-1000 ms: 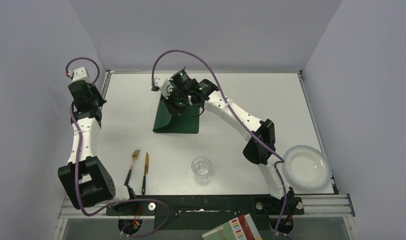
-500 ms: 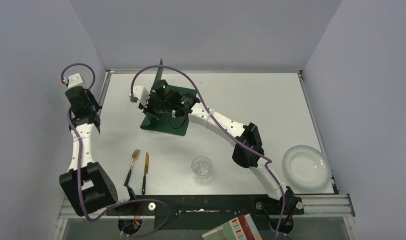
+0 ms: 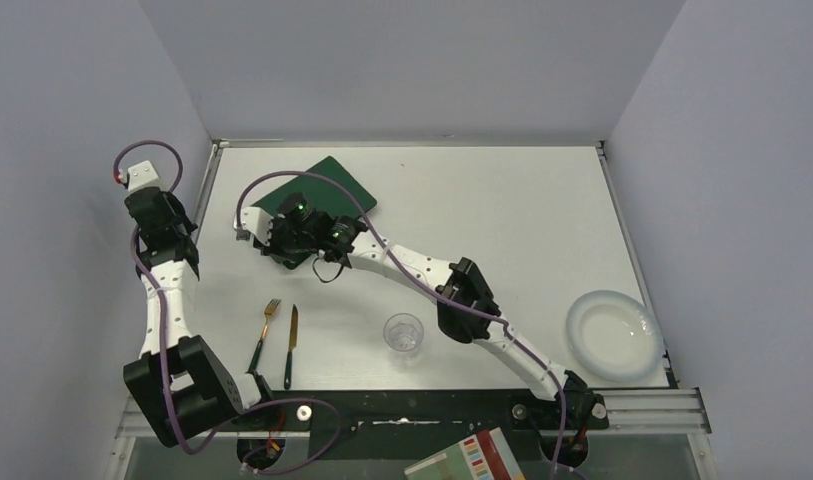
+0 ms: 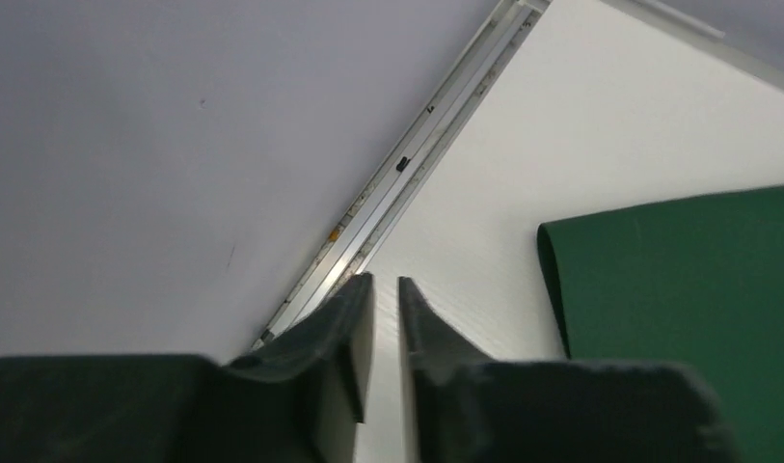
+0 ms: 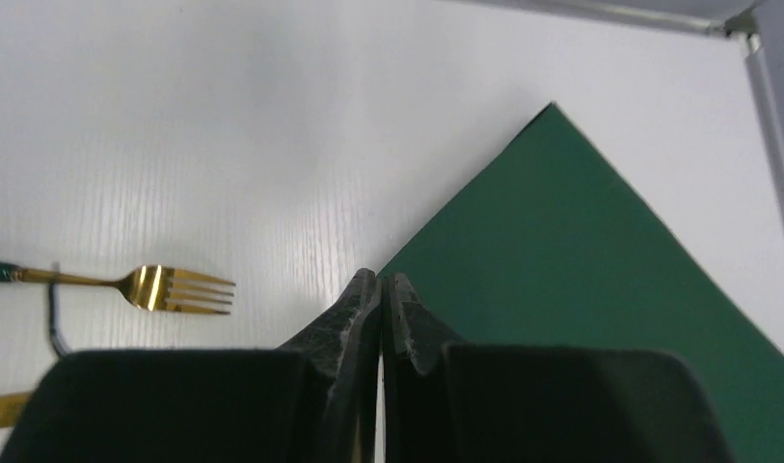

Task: Set the dinner table for one person
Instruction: Move the napkin to the center of the board, then adjust the napkin at the center of the board.

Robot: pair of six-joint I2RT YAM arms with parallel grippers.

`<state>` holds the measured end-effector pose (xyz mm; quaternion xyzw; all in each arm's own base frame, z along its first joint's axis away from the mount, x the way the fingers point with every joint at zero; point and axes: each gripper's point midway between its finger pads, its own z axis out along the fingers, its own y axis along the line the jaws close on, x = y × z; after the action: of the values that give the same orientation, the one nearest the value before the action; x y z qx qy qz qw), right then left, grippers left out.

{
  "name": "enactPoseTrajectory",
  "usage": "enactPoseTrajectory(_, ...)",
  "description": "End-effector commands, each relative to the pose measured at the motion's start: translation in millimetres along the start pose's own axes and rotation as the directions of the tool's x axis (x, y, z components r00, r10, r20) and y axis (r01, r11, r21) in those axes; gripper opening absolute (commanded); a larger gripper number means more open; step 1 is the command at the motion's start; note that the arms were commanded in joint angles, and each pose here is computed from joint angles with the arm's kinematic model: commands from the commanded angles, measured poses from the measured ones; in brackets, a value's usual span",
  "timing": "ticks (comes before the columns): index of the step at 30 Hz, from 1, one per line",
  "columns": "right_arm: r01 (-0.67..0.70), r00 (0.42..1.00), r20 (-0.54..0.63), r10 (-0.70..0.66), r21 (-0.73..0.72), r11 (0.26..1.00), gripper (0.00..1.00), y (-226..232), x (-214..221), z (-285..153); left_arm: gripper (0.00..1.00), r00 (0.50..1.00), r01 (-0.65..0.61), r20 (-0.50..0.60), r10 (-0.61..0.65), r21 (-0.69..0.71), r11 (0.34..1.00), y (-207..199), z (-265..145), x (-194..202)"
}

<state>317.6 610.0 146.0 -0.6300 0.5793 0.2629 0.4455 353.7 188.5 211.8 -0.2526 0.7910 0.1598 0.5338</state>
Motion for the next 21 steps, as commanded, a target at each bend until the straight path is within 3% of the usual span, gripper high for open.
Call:
enactPoseTrajectory(1, 0.129, 0.963, 0.218, -0.162, 0.157, 0.979, 0.00, -25.1, -105.1, -30.8, 0.25, 0.998, 0.005, 0.056, -0.008, 0.048, 0.999, -5.1, 0.2, -14.0)
enactPoseTrajectory(3, 0.144, 0.961, 0.209, -0.180, 0.176, 0.974, 0.00, -28.2, -107.7, -34.9, 0.28, 0.999, 0.001, 0.033, -0.004, 0.088, 0.996, -12.1, 1.6, -5.8)
enactPoseTrajectory(4, 0.152, 0.963, 0.196, -0.187, 0.180, 0.972, 0.00, -28.6, -105.8, -35.9, 0.23, 1.000, -0.002, 0.016, 0.000, 0.109, 0.994, -15.5, 2.2, -0.3)
enactPoseTrajectory(5, 0.156, 0.965, 0.182, -0.191, 0.187, 0.970, 0.00, -29.4, -104.1, -37.8, 0.00, 1.000, -0.001, -0.001, 0.001, 0.134, 0.991, -19.7, 2.8, 4.9)
enactPoseTrajectory(9, 0.161, 0.978, 0.092, -0.188, 0.242, 0.957, 0.00, -43.5, -87.4, -47.7, 0.00, 0.998, 0.027, -0.052, -0.017, 0.203, 0.979, -30.9, 1.8, 20.8)
enactPoseTrajectory(10, 0.153, 0.983, 0.055, -0.173, 0.263, 0.953, 0.06, -51.9, -79.9, -54.6, 0.00, 0.998, 0.040, -0.056, -0.028, 0.230, 0.972, -35.3, -0.1, 21.9)
enactPoseTrajectory(11, 0.132, 0.989, 0.019, -0.144, 0.285, 0.949, 0.25, -63.4, -70.4, -63.7, 0.00, 0.997, 0.053, -0.062, -0.038, 0.275, 0.960, -43.1, -3.2, 23.2)
enactPoseTrajectory(12, 0.077, 0.997, -0.004, -0.080, 0.312, 0.947, 0.55, -79.6, -59.5, -77.4, 0.00, 0.996, 0.074, -0.066, -0.056, 0.317, 0.946, -50.3, -6.2, 23.3)
enactPoseTrajectory(13, -0.012, 1.000, -0.008, 0.016, 0.328, 0.945, 0.71, -100.1, -44.5, -95.1, 0.06, 0.993, 0.111, -0.077, -0.089, 0.362, 0.926, -58.1, -9.0, 24.3)
enactPoseTrajectory(15, -0.290, 0.957, 0.065, 0.283, 0.188, 0.938, 0.81, -125.0, -15.6, -134.7, 0.18, 0.979, 0.201, -0.103, -0.173, 0.462, 0.864, -74.1, -12.1, 26.1)
enactPoseTrajectory(17, -0.496, 0.868, 0.084, 0.489, 0.131, 0.858, 0.70, -151.8, 21.4, -173.7, 0.00, 0.962, 0.272, -0.129, -0.241, 0.513, 0.814, -87.1, -5.1, 29.2)
enactPoseTrajectory(19, -0.502, 0.860, 0.005, 0.510, 0.187, 0.844, 0.53, -155.9, 61.0, -193.9, 0.00, 0.941, 0.334, -0.148, -0.305, 0.553, 0.763, -102.7, 8.0, 22.5)
enactPoseTrajectory(20, -0.451, 0.886, -0.003, 0.464, 0.225, 0.864, 0.40, -157.6, 58.9, -205.6, 0.00, 0.937, 0.344, -0.163, -0.308, 0.568, 0.748, -112.0, 16.3, 22.6)
enactPoseTrajectory(21, -0.441, 0.883, -0.054, 0.467, 0.249, 0.863, 0.22, -144.8, 84.0, -206.4, 0.00, 0.936, 0.349, -0.167, -0.310, 0.572, 0.742, -120.3, 24.9, 19.9)
